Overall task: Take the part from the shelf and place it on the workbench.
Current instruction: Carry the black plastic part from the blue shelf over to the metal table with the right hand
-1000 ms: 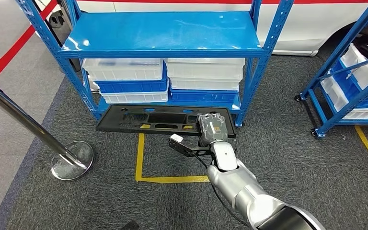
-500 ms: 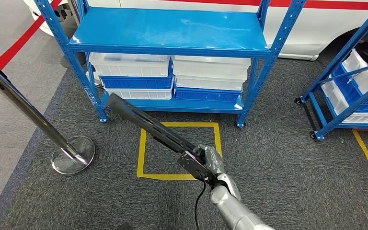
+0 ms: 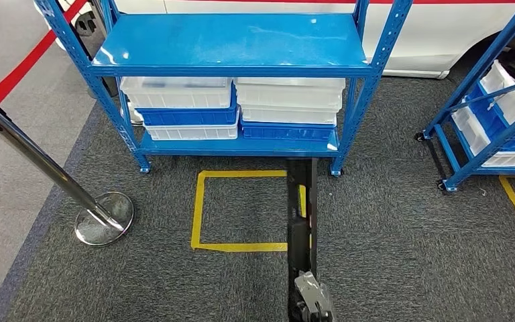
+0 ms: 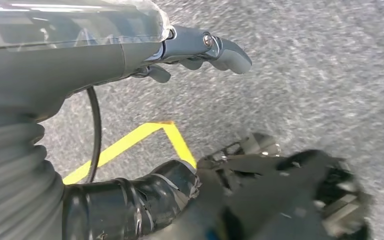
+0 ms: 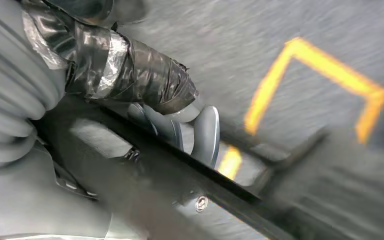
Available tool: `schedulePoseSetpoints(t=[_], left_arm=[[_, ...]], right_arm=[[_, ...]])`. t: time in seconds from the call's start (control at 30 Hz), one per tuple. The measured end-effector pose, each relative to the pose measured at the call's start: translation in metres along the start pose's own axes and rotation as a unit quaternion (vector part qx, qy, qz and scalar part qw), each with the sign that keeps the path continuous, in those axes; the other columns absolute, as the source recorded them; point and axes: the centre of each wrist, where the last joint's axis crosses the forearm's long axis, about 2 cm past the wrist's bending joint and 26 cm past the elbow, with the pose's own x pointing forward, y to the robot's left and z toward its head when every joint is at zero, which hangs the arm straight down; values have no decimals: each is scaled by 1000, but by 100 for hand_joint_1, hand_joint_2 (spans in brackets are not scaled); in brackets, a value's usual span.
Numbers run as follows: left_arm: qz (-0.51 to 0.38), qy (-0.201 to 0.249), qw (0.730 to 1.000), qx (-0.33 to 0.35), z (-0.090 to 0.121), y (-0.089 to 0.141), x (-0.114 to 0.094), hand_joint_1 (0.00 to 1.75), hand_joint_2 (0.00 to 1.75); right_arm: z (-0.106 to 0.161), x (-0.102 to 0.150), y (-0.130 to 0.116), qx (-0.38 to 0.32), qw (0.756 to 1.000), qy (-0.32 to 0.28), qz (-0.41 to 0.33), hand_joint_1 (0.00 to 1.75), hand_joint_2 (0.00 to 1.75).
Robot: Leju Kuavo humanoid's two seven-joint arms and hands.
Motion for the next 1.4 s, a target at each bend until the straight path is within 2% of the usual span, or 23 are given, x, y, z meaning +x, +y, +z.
schedulePoseSetpoints(t=[0.17,0.37,0.5,0.7,0.8,1.03,1.2,1.4], left_arm=[[1,2,1000,6,1,2,-3,0,175],[-6,1,1000,-6,0,2,0,0,175],[-8,2,1000,-12,-2,3,3,0,175],[-12,5,1000,-16,-3,2,5,0,175],[-16,7,1000,-21,-3,2,6,0,175],[-27,5,999,-32,-8,5,14,0,175],[-33,1,999,-33,-11,8,20,0,175],[-34,-2,999,-37,-13,6,24,0,175]], right_arm=[[10,-8,-8,-65,983,31,167,175,175],[-6,7,-13,-48,951,-25,303,175,175],[-31,31,-20,-54,941,-60,328,175,175],[-57,56,-41,-81,935,-73,339,175,175],[-67,65,-57,-97,920,-71,373,175,175],[-104,110,-91,-114,875,-95,461,175,175],[-122,140,-101,-124,857,-126,484,175,175],[-127,151,-104,-127,850,-145,491,175,175]])
